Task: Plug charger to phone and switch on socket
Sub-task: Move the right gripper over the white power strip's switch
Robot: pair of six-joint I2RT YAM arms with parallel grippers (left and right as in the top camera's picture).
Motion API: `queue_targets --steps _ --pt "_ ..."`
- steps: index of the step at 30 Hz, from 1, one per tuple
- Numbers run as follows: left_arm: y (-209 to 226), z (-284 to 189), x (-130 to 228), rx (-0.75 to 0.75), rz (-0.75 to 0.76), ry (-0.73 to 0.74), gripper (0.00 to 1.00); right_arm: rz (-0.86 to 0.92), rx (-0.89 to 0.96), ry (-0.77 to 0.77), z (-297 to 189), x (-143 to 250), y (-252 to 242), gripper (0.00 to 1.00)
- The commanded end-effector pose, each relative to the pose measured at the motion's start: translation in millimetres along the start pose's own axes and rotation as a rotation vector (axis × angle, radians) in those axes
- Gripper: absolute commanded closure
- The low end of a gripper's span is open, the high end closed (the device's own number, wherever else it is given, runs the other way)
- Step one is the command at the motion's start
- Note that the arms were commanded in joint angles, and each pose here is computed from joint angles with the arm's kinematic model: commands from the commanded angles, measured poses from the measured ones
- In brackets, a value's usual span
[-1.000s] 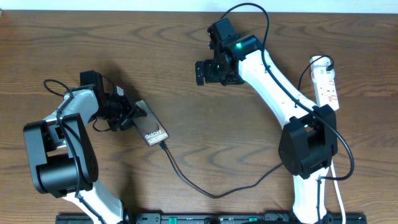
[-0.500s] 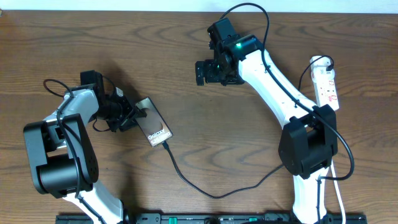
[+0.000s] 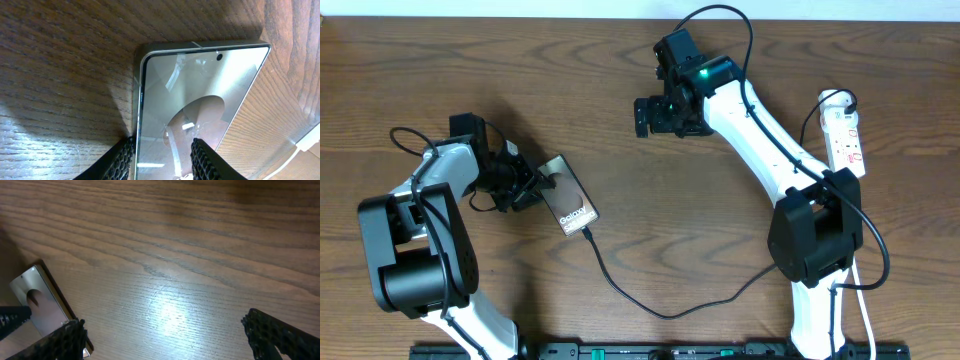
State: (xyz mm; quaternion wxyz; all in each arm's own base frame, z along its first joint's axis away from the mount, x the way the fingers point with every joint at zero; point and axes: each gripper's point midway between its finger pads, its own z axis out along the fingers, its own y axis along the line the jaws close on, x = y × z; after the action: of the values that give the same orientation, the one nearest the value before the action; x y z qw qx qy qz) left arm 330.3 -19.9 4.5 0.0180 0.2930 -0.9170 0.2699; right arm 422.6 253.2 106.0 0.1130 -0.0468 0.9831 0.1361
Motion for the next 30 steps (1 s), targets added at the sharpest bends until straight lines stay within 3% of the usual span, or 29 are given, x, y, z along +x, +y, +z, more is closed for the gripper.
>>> queue_targets --steps 1,7,18,26,30 --pt "41.3 6.6 1.4 -0.176 -0.015 -0.021 0.59 0.005 0.003 -0.022 -6.5 -5.1 2.8 0.01" --pt "7.0 -39.8 -6.4 -0.111 0.072 -0.174 0.59 0.006 0.004 -0.024 -6.5 -5.6 2.6 0.01" --pt "-74.1 -147.3 20.8 0.122 0.325 -0.474 0.30 0.029 0.005 -0.044 -21.2 -11.5 -7.2 0.01" --pt "-114.0 -191.7 46.4 0.229 0.476 -0.610 0.09 0.118 -0.091 -0.246 -130.0 -51.0 -55.4 0.01" --pt "-126.0 -195.7 53.2 0.247 0.518 -0.621 0.09 0.188 -0.154 -0.314 -179.4 -59.1 -103.5 0.01"
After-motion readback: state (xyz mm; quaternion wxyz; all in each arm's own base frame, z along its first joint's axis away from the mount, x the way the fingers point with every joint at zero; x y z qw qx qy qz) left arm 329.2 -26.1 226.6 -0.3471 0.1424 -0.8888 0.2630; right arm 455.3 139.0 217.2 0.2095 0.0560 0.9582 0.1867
